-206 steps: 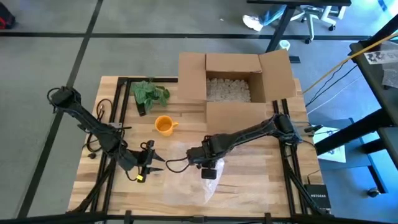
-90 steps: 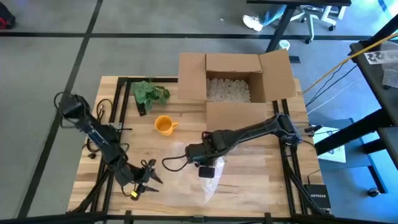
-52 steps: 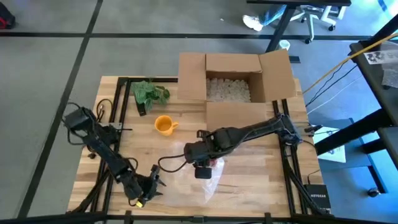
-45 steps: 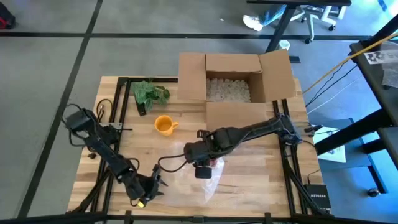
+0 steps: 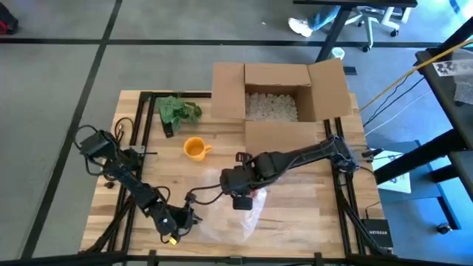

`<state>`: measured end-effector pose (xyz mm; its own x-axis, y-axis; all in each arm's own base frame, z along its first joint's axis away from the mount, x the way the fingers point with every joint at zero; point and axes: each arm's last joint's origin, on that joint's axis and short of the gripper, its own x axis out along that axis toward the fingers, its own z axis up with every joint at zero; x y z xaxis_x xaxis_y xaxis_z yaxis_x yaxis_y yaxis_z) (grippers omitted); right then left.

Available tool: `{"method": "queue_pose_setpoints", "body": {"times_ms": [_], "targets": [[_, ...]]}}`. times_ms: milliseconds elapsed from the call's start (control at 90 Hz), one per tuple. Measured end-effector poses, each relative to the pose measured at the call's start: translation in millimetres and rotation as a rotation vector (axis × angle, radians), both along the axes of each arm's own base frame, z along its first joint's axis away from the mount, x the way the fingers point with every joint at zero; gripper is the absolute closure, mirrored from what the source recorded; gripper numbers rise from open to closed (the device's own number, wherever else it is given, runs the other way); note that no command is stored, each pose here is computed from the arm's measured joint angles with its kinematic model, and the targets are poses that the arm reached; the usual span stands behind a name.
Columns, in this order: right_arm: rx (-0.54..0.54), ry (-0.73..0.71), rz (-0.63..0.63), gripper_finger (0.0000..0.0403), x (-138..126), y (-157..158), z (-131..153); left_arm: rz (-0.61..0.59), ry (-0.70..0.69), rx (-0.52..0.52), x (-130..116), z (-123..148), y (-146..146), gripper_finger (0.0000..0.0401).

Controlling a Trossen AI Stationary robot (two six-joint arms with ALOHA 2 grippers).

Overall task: Wrap mug
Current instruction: Wrap the orange mug with the bubble wrap

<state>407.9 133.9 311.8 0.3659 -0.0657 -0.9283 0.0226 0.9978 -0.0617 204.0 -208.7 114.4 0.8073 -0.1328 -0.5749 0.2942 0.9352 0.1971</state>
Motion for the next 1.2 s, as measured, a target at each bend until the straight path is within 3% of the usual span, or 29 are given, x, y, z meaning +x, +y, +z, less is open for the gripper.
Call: {"method": "queue_pose_setpoints", "body": {"times_ms": [178, 611, 1056, 1200], "targets": [[-0.016, -0.001, 0.000, 0.0301, -1.9, 4.4, -0.2, 0.028, -0.021, 0.030, -1.3, 6.5, 3.0, 0.0401], [-0.054, -0.001, -0.004, 0.0301, -8.2, 16.3, -0.5, 0.071, -0.174, 0.143, -9.0, 57.6, 20.1, 0.0401], [-0.107, 0.023, -0.030, 0.0301, -16.0, 22.9, -1.5, 0.065, -0.239, 0.240, 15.1, 71.9, 44.7, 0.0401], [-0.136, 0.064, -0.042, 0.0301, -19.3, 25.9, -14.0, 0.051, -0.263, 0.279, 22.8, 78.6, 48.1, 0.0401]]}}
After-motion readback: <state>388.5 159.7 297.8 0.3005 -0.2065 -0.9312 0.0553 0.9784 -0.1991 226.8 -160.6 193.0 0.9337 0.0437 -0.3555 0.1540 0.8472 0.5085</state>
